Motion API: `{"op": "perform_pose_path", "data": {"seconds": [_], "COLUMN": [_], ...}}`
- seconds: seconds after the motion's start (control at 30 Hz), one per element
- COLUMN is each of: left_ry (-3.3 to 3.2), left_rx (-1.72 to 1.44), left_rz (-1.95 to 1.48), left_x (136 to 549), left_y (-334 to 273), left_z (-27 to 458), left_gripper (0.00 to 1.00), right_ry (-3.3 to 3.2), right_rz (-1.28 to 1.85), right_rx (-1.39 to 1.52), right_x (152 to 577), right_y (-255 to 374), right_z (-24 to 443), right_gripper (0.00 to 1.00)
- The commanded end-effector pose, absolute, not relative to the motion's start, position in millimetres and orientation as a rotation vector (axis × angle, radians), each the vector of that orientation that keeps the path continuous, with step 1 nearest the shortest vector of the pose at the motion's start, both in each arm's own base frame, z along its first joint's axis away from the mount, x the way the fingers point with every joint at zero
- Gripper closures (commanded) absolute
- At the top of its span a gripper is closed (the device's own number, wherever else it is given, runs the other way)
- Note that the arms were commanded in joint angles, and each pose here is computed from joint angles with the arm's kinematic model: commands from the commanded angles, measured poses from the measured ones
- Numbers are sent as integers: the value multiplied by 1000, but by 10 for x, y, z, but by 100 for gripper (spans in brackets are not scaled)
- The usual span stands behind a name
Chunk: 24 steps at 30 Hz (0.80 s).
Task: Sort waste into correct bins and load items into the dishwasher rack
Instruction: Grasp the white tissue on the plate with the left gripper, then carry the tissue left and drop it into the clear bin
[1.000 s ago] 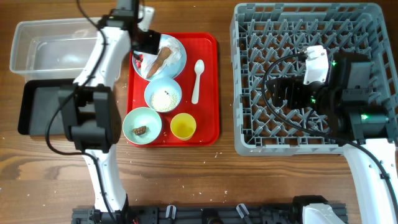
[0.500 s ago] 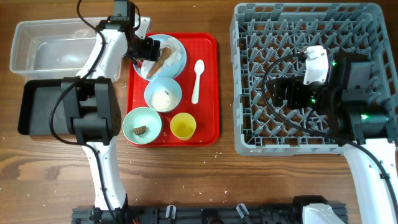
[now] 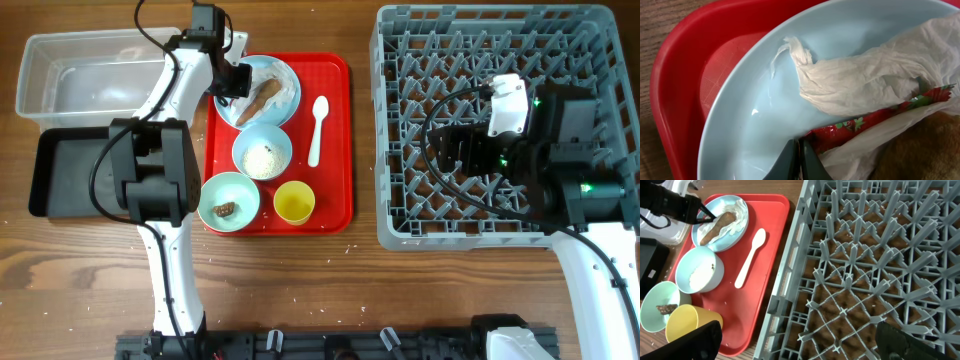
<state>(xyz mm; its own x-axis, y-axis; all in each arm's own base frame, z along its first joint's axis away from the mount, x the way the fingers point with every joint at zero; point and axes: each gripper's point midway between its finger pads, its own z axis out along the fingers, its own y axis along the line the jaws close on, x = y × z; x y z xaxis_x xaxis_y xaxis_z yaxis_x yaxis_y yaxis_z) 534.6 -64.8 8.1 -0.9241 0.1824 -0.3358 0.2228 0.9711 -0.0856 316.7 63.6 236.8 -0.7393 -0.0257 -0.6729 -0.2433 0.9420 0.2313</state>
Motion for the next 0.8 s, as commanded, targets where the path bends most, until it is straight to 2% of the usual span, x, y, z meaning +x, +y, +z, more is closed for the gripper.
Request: {"op": "perform_pose_path", "data": {"seconds": [0.0, 0.07, 0.2, 0.57, 0.63, 0.77], "left_ry": [2855, 2823, 2653, 2434, 2376, 2349], "left_rx": [272, 235, 140, 146, 30, -230], "left_rz": [-218, -221, -237, -232, -180, 15], "left_x": [5227, 5285, 5466, 5289, 5214, 5108], "left_y": [-751, -755, -770, -735, -501, 171], "left_z": [-77, 168, 1162, 2374, 2709, 2866], "left_gripper": [96, 96, 96, 96, 96, 96], "right_ry": [2365, 2365, 2365, 2364, 2365, 2366], "right_rz": [421, 422, 422, 421, 421, 421], "right_rx": [-195, -194, -194, -195, -194, -195], "right_x": [3191, 3193, 3191, 3192, 3192, 3190], "right_y": [676, 676, 676, 675, 675, 675], "right_z": [2430, 2431, 2430, 2431, 2431, 2429], "right_gripper": [0, 0, 0, 0, 0, 0]}}
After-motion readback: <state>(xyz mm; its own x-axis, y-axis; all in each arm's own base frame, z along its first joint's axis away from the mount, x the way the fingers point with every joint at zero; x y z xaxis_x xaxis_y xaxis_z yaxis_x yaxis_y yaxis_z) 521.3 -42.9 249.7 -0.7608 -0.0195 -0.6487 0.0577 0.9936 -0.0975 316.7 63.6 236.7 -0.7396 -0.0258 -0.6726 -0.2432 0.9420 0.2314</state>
